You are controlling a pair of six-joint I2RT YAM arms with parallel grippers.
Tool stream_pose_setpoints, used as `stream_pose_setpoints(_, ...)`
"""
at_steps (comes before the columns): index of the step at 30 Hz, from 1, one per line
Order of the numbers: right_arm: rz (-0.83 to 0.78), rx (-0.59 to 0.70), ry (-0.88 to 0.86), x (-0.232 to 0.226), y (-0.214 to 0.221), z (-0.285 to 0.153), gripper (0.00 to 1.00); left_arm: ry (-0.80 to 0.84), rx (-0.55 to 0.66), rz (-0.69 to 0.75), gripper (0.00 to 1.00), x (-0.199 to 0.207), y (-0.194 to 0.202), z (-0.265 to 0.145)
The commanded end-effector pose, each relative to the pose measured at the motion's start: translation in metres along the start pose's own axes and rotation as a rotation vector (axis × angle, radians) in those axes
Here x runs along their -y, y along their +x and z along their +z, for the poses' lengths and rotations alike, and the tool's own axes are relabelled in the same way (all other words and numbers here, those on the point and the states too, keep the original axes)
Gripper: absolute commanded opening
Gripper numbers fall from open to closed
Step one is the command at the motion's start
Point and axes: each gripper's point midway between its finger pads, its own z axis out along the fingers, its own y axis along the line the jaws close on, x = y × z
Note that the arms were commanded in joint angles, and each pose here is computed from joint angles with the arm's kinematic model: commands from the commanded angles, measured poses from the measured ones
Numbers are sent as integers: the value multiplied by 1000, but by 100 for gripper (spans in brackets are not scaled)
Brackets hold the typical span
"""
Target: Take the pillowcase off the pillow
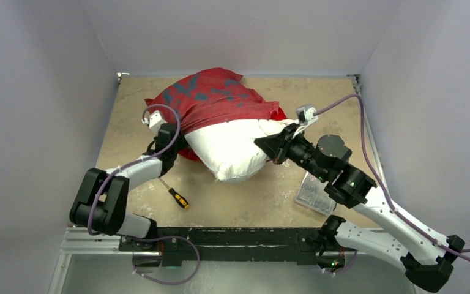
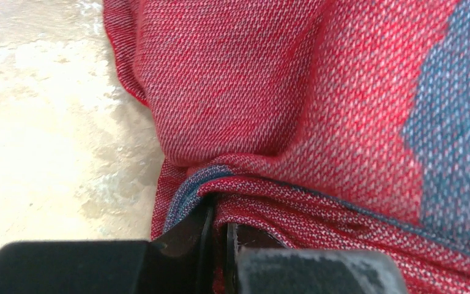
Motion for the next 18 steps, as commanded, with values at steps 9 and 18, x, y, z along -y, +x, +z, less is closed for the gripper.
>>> stream_pose_setpoints(9, -90, 134, -448, -76, -25, 28, 0, 179, 21, -22, 42, 37, -76, -41)
stream_pose_setpoints(18, -45, -49, -592, -87, 49, 98, 0, 368, 84, 88, 72, 64, -136, -165)
